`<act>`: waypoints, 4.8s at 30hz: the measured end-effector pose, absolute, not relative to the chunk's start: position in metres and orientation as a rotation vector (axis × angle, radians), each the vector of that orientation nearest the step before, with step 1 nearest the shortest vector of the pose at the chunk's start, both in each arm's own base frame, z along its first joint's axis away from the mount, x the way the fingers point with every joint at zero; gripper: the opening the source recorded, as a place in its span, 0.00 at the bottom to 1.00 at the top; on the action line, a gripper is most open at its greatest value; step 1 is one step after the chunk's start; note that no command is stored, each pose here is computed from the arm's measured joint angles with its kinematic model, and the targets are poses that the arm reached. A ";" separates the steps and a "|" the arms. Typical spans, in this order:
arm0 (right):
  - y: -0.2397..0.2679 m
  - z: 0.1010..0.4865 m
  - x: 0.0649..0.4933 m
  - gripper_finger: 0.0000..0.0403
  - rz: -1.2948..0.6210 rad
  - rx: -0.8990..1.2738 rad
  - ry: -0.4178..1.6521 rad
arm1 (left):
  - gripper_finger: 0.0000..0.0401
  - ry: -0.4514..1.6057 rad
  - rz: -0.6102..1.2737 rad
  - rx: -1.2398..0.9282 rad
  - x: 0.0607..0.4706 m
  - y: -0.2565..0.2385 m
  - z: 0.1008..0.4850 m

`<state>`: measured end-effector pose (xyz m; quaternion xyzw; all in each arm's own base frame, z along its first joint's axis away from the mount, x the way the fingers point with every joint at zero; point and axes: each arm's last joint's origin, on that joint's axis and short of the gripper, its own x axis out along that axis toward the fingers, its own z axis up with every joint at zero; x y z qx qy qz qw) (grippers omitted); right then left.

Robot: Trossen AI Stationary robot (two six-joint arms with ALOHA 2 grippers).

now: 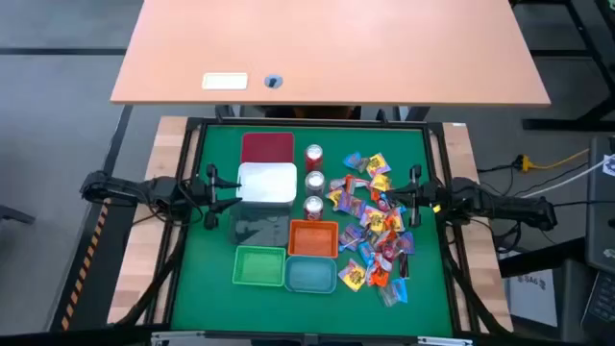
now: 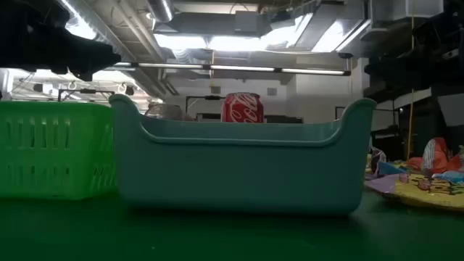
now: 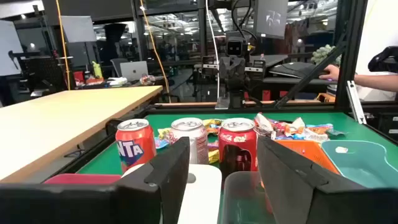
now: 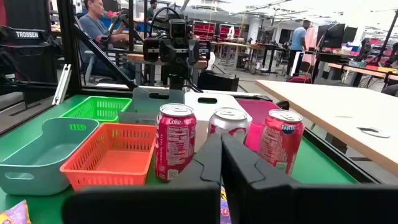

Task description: Sort candy

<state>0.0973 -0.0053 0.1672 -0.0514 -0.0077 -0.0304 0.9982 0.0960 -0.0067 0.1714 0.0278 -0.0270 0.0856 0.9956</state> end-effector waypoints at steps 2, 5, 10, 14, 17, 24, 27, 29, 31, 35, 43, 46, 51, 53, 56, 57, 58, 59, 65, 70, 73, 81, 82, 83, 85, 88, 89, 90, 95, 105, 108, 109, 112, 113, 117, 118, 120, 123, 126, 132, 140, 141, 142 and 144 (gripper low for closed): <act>-0.005 0.167 0.097 0.01 -0.061 -0.103 -0.015 | 0.44 -0.054 0.171 0.056 0.096 -0.007 0.171; -0.005 0.167 0.097 0.01 -0.061 -0.103 -0.015 | 0.44 -0.054 0.171 0.056 0.096 -0.007 0.171; -0.005 0.167 0.097 0.01 -0.061 -0.103 -0.016 | 0.44 -0.054 0.171 0.056 0.096 -0.007 0.171; -0.005 0.167 0.097 0.01 -0.061 -0.103 -0.015 | 0.44 -0.054 0.171 0.056 0.096 -0.007 0.171; -0.005 0.167 0.097 0.01 -0.061 -0.103 -0.015 | 0.44 -0.054 0.171 0.056 0.096 -0.007 0.171; -0.005 0.167 0.097 0.01 -0.061 -0.103 -0.015 | 0.44 -0.054 0.171 0.056 0.096 -0.007 0.171; -0.005 0.167 0.097 0.01 -0.061 -0.103 -0.016 | 0.44 -0.054 0.171 0.056 0.096 -0.007 0.171; -0.005 0.167 0.097 0.01 -0.061 -0.103 -0.015 | 0.44 -0.054 0.171 0.056 0.096 -0.007 0.171; -0.005 0.167 0.097 0.01 -0.061 -0.103 -0.015 | 0.44 -0.054 0.171 0.056 0.096 -0.007 0.171; -0.005 0.167 0.097 0.01 -0.061 -0.103 -0.015 | 0.44 -0.054 0.171 0.056 0.096 -0.007 0.171; -0.005 0.167 0.097 0.01 -0.061 -0.103 -0.015 | 0.44 -0.052 0.172 0.072 0.096 -0.007 0.171; -0.005 0.167 0.097 0.01 -0.061 -0.103 -0.015 | 0.44 -0.053 0.172 0.073 0.096 -0.007 0.171; -0.005 0.169 0.097 0.01 -0.065 -0.103 -0.041 | 0.44 -0.052 0.172 0.073 0.096 -0.007 0.171; -0.005 0.170 0.097 0.01 -0.065 -0.086 -0.052 | 0.44 -0.052 0.172 0.073 0.096 -0.007 0.171; -0.005 0.170 0.097 0.01 -0.063 -0.022 -0.054 | 0.44 -0.052 0.172 0.075 0.096 -0.007 0.171; -0.005 0.171 0.097 0.01 -0.062 0.002 -0.056 | 0.44 -0.053 0.172 0.075 0.096 -0.007 0.171; -0.005 0.171 0.097 0.01 -0.062 0.028 -0.058 | 0.44 -0.053 0.172 0.075 0.096 -0.007 0.171; -0.005 0.171 0.097 0.01 -0.062 0.053 -0.060 | 0.44 -0.053 0.172 0.075 0.096 -0.007 0.171; -0.007 0.178 0.096 0.05 -0.114 0.251 -0.147 | 0.44 -0.053 0.172 0.073 0.096 -0.007 0.171; -0.007 0.185 0.095 0.24 -0.104 0.285 -0.227 | 0.44 -0.053 0.172 0.074 0.096 -0.007 0.171; -0.009 0.194 0.093 0.37 -0.154 0.292 -0.280 | 0.44 -0.053 0.172 0.073 0.096 -0.007 0.171; -0.012 0.230 0.093 0.57 -0.286 0.212 -0.294 | 0.44 -0.053 0.172 0.072 0.096 -0.007 0.171; -0.013 0.234 0.095 0.58 -0.320 0.203 -0.281 | 0.44 -0.053 0.172 0.071 0.096 -0.007 0.171; -0.015 0.237 0.097 0.58 -0.365 0.197 -0.255 | 0.44 -0.054 0.172 0.068 0.096 -0.007 0.171; -0.018 0.242 0.103 0.57 -0.475 0.177 -0.180 | 0.44 -0.054 0.172 0.066 0.096 -0.007 0.171; -0.022 0.249 0.113 0.56 -0.651 0.143 -0.044 | 0.44 -0.054 0.172 0.065 0.096 -0.007 0.171; -0.024 0.252 0.117 0.56 -0.702 0.126 0.004 | 0.44 -0.054 0.172 0.065 0.096 -0.007 0.172; -0.025 0.254 0.121 0.56 -0.743 0.109 0.051 | 0.44 -0.054 0.172 0.065 0.096 -0.007 0.171; -0.039 0.263 0.141 0.56 -0.857 0.091 0.249 | 0.44 -0.054 0.172 0.065 0.096 -0.007 0.171; -0.108 0.230 0.160 0.56 -0.868 0.352 0.627 | 0.44 -0.054 0.172 0.065 0.096 -0.007 0.171; -0.124 0.214 0.161 0.56 -0.836 0.446 0.703 | 0.44 -0.054 0.172 0.065 0.096 -0.007 0.171; -0.128 0.209 0.161 0.56 -0.840 0.467 0.725 | 0.44 -0.054 0.172 0.065 0.096 -0.007 0.172; -0.139 0.196 0.162 0.56 -0.866 0.501 0.785 | 0.44 -0.054 0.172 0.065 0.096 -0.007 0.171; -0.141 0.192 0.162 0.56 -0.873 0.512 0.806 | 0.44 -0.054 0.172 0.065 0.096 -0.007 0.171; -0.147 0.177 0.166 0.56 -0.879 0.532 0.873 | 0.44 -0.054 0.172 0.065 0.096 -0.007 0.171; -0.147 0.174 0.167 0.56 -0.880 0.535 0.890 | 0.44 -0.054 0.172 0.065 0.096 -0.007 0.171; -0.149 0.168 0.169 0.56 -0.879 0.542 0.919 | 0.44 -0.054 0.172 0.065 0.096 -0.007 0.171; -0.150 0.159 0.171 0.56 -0.878 0.552 0.963 | 0.44 -0.054 0.172 0.065 0.096 -0.007 0.171; -0.152 0.152 0.172 0.56 -0.877 0.560 0.993 | 0.44 -0.054 0.172 0.065 0.096 -0.007 0.171; -0.153 0.141 0.175 0.56 -0.850 0.588 1.039 | 0.44 -0.054 0.172 0.065 0.096 -0.007 0.171; -0.153 0.135 0.177 0.52 -0.813 0.620 1.057 | 0.44 -0.054 0.172 0.065 0.096 -0.007 0.171; -0.153 0.135 0.178 0.50 -0.810 0.621 1.056 | 0.44 -0.054 0.172 0.065 0.096 -0.007 0.171; -0.153 0.135 0.178 0.47 -0.805 0.624 1.053 | 0.44 -0.054 0.172 0.065 0.096 -0.007 0.171; -0.153 0.135 0.178 0.41 -0.797 0.628 1.048 | 0.44 -0.054 0.172 0.065 0.096 -0.007 0.171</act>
